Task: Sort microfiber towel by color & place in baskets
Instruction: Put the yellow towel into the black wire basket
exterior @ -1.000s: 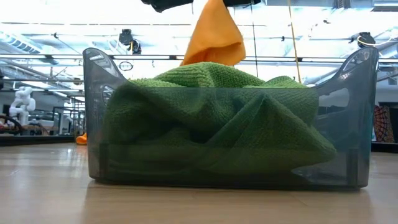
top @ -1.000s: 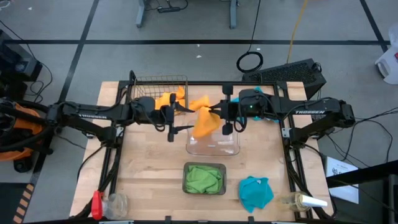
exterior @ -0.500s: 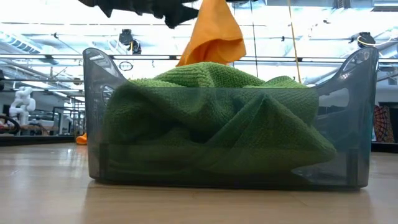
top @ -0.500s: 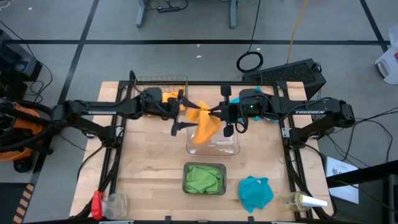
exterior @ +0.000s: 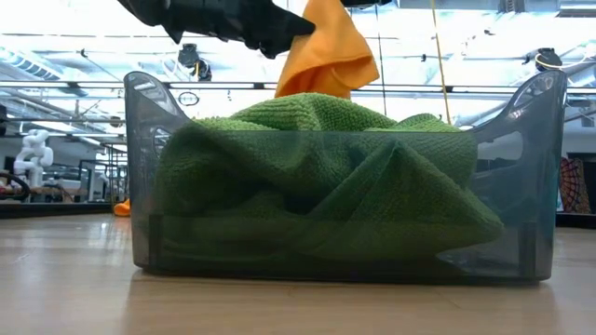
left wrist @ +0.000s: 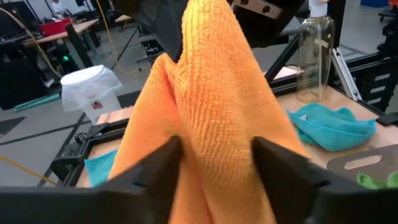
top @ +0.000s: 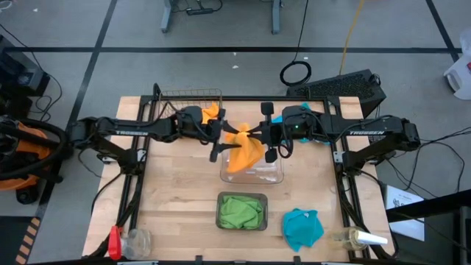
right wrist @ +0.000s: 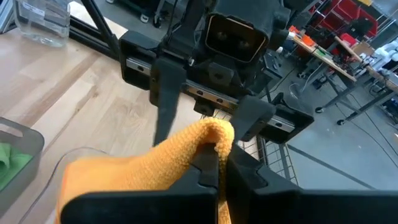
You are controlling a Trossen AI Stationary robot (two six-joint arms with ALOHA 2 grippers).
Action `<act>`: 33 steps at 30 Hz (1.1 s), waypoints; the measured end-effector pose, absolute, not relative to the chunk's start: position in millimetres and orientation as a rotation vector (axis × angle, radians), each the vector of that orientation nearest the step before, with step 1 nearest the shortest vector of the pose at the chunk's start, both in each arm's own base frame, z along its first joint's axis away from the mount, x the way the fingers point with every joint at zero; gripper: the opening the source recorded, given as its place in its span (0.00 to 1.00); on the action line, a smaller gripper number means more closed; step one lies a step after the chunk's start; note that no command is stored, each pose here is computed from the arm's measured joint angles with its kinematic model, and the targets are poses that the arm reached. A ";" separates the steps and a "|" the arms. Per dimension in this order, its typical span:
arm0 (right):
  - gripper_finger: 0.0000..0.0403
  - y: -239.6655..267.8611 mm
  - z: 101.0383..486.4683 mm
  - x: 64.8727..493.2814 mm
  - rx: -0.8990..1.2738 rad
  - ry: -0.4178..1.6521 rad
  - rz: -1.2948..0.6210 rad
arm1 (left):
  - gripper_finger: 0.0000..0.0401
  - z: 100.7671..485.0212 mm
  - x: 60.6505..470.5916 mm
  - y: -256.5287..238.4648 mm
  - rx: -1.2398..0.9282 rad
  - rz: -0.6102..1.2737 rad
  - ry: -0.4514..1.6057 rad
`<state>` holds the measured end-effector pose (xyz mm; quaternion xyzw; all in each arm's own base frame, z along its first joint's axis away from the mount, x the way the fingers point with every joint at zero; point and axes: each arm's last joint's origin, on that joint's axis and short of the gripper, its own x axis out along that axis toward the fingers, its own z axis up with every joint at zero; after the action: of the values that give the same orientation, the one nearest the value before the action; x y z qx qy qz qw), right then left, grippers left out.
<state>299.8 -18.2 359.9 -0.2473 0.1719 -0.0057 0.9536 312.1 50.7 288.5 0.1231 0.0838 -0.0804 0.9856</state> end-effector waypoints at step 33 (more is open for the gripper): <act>0.57 -14.0 310.9 263.7 -0.065 0.724 -0.396 | 0.01 383.7 177.8 102.6 0.166 0.352 0.258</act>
<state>263.7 -14.0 310.9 -0.0313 0.3516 -0.1925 0.9156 177.8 102.6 383.7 0.0825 0.1277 0.1744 0.9729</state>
